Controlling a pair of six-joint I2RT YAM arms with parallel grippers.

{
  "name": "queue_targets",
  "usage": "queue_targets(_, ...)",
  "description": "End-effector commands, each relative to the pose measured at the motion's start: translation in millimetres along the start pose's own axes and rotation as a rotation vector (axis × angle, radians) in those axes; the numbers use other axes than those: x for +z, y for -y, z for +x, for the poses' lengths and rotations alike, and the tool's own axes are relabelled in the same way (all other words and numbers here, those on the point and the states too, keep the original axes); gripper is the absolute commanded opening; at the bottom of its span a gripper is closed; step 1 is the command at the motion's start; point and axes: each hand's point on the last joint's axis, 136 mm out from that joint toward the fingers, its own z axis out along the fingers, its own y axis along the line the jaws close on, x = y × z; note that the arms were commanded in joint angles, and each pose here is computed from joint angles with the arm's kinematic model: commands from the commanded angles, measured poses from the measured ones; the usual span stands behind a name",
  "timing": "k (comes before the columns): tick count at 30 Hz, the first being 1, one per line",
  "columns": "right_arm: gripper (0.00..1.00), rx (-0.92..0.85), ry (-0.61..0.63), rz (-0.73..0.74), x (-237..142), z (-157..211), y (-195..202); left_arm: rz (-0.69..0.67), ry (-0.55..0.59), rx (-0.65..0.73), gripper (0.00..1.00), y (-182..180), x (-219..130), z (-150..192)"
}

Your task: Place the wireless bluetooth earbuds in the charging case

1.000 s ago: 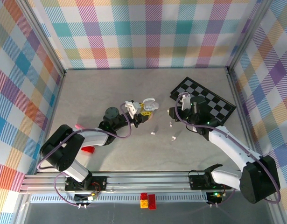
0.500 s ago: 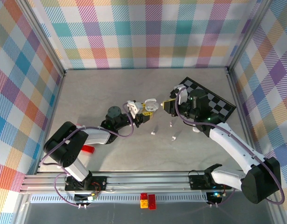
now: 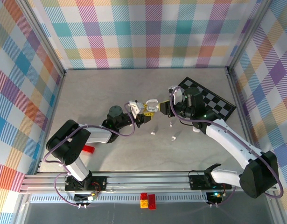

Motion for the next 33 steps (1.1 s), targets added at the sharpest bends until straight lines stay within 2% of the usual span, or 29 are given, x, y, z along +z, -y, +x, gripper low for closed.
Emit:
queue_targets(1,0.24,-0.030,-0.023,-0.021,1,-2,-6,0.042,0.076,0.062,0.34,7,3,-23)
queue_targets(33,0.24,-0.014,-0.189,0.035,15,18,5,0.047,0.076,0.147,0.35,11,3,-22)
